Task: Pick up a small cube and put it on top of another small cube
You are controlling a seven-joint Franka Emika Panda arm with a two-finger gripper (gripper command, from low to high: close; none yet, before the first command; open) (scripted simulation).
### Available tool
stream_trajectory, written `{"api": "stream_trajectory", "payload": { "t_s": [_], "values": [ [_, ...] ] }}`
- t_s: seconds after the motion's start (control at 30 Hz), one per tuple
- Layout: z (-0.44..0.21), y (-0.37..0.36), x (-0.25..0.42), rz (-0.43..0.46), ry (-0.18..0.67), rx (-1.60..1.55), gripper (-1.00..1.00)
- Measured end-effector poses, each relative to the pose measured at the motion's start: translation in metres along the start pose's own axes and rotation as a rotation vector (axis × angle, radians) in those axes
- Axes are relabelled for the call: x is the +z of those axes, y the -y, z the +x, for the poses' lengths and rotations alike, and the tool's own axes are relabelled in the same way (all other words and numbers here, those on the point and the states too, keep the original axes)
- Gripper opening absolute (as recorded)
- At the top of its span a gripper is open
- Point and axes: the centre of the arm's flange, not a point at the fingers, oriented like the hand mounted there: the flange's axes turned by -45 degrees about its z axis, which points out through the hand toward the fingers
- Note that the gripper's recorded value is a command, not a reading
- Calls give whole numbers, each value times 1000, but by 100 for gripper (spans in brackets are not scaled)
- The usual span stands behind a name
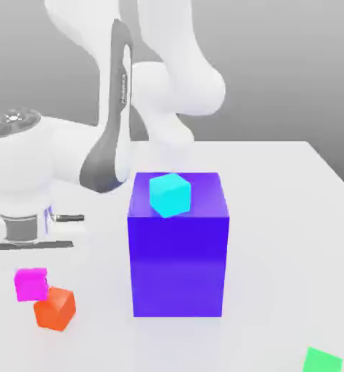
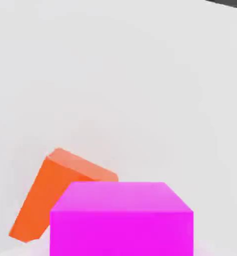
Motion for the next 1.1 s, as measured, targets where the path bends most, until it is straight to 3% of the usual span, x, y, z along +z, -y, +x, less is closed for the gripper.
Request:
{"api": "stream_trajectory", "payload": {
  "t_s": [0.17, 0.3, 0.53, 0.8, 0.97, 1.0, 1.1],
  "values": [
    [83, 25, -17, -57, -15, -436, -100],
    [167, 89, -41, -78, -53, -632, -100],
    [237, 214, -71, -12, -101, -510, -100],
    [258, 334, -92, 85, -92, -253, -100],
    [259, 343, -45, 94, -71, -143, -100],
    [259, 345, -33, 94, -71, -142, 100],
    [259, 345, -33, 94, -71, -142, 100]
  ]
}}
